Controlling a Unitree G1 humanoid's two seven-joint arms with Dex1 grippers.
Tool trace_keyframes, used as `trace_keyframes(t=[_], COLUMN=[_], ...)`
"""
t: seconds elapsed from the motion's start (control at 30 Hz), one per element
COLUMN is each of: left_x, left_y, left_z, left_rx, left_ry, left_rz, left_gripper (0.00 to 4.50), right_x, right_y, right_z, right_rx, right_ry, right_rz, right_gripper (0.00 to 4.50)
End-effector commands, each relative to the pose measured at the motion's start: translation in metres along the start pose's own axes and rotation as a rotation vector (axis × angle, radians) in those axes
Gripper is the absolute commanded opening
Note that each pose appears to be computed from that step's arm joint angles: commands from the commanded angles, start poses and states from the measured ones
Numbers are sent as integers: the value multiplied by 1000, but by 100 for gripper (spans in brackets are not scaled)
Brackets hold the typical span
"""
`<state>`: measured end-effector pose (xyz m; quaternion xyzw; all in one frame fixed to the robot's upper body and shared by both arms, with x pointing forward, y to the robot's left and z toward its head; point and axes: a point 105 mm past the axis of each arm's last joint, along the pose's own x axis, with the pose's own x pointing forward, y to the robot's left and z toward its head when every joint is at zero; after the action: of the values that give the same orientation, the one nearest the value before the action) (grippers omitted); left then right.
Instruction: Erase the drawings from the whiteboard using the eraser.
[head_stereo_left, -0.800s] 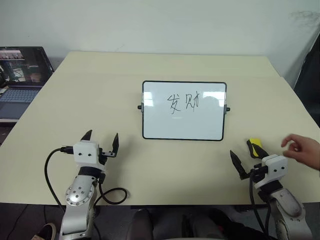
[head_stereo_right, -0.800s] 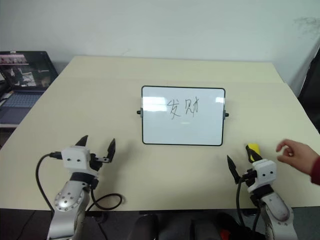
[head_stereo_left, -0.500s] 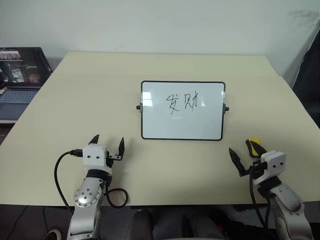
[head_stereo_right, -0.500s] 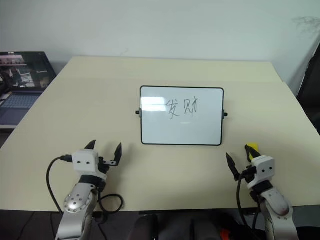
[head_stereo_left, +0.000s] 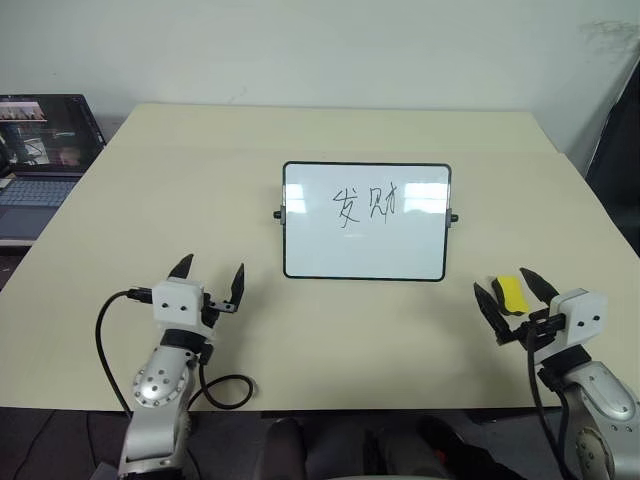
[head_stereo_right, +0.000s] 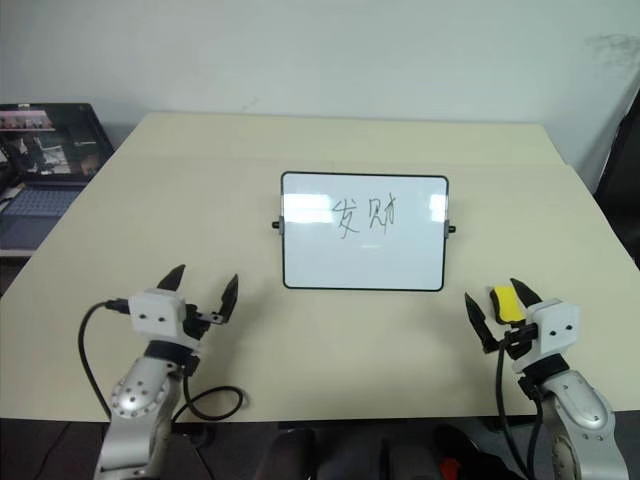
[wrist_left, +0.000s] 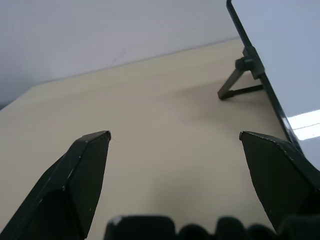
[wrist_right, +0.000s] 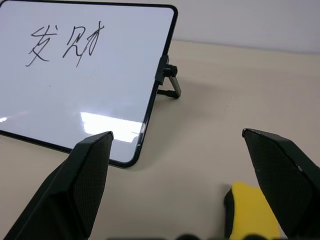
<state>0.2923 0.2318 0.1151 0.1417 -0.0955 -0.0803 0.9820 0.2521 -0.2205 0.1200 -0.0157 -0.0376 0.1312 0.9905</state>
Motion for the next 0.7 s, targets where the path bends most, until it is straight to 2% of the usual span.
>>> trace_keyframes(t=[0.03,0.2,0.33,0.47,0.63,0.7], left_x=[2,-1,-4,-4,-14,-21], left_y=[10,28,14,1,-27,-41], left_z=[28,52,87,108,117,113], left_rx=[18,4,-2,-28,-63,-84], left_ry=[-63,-3,25,13,30,46], left_rz=[-132,-349,-614,-757,-951,-1045], left_gripper=[450,450,450,450,450,450], right_x=[-3,-2,6,11,11,8], right_y=[-4,-15,-26,-27,-29,-29], right_z=[26,37,27,18,17,8], right_rx=[42,55,67,89,55,37], right_ry=[-30,-20,36,121,197,285], right_rz=[4,-45,-70,-72,-92,-99], right_gripper=[447,447,447,447,447,447])
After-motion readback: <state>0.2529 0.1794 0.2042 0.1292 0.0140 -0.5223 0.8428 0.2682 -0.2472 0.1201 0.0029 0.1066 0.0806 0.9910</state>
